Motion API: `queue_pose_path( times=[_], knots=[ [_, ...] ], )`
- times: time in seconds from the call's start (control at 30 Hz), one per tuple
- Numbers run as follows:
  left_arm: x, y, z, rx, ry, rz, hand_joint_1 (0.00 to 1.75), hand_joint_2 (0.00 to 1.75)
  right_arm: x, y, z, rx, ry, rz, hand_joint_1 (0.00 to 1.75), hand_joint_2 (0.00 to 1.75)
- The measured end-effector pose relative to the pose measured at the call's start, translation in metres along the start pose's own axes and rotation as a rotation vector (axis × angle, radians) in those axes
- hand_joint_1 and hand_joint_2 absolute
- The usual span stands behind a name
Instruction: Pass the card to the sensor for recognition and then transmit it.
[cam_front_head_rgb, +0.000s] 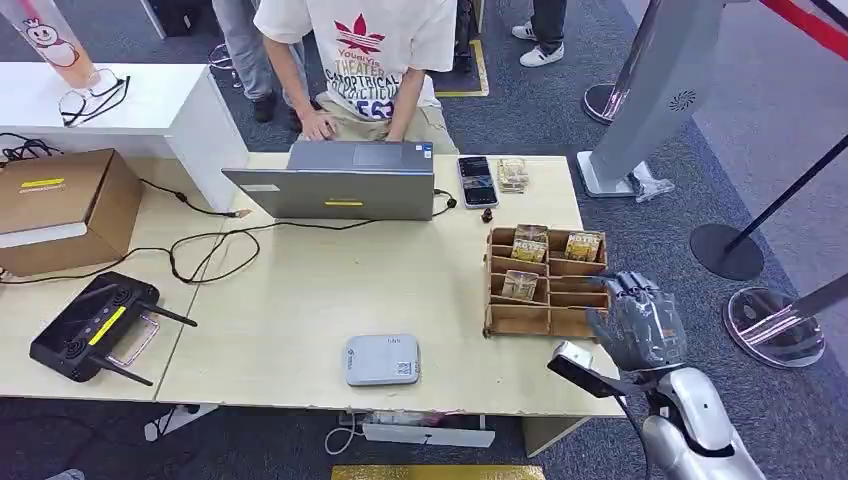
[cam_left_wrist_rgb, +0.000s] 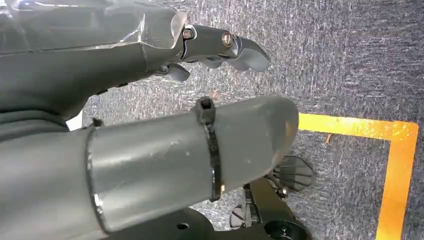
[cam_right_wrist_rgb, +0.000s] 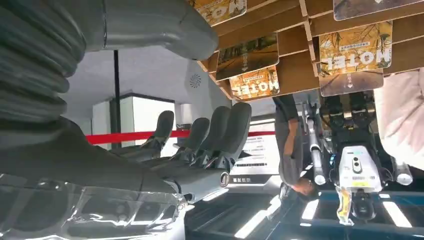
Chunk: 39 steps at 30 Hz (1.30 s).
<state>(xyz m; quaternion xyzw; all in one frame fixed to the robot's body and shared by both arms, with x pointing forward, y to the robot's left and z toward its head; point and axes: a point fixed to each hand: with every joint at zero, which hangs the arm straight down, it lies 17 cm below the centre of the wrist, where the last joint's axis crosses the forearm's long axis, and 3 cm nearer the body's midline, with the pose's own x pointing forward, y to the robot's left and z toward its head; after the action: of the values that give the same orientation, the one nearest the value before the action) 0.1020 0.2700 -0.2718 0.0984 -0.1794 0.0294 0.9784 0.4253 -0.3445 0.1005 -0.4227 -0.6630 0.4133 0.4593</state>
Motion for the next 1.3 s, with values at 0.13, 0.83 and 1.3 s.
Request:
queue_pose_path(
  times=[0.13, 0.83, 1.3],
  knots=[
    [0.000, 0.000, 0.000, 0.000, 0.000, 0.000, 0.00, 0.00, -0.002, 0.002, -0.001, 0.006, 0.002, 0.001, 0.84, 1.75],
    [0.000, 0.004, -0.001, 0.009, 0.001, 0.010, 0.00, 0.00, -0.016, 0.015, 0.004, 0.035, 0.047, -0.022, 1.06, 1.75],
    [0.000, 0.005, -0.001, 0.013, 0.001, 0.010, 0.00, 0.00, -0.026, 0.027, 0.010, 0.063, 0.077, -0.025, 0.96, 1.75]
  ],
)
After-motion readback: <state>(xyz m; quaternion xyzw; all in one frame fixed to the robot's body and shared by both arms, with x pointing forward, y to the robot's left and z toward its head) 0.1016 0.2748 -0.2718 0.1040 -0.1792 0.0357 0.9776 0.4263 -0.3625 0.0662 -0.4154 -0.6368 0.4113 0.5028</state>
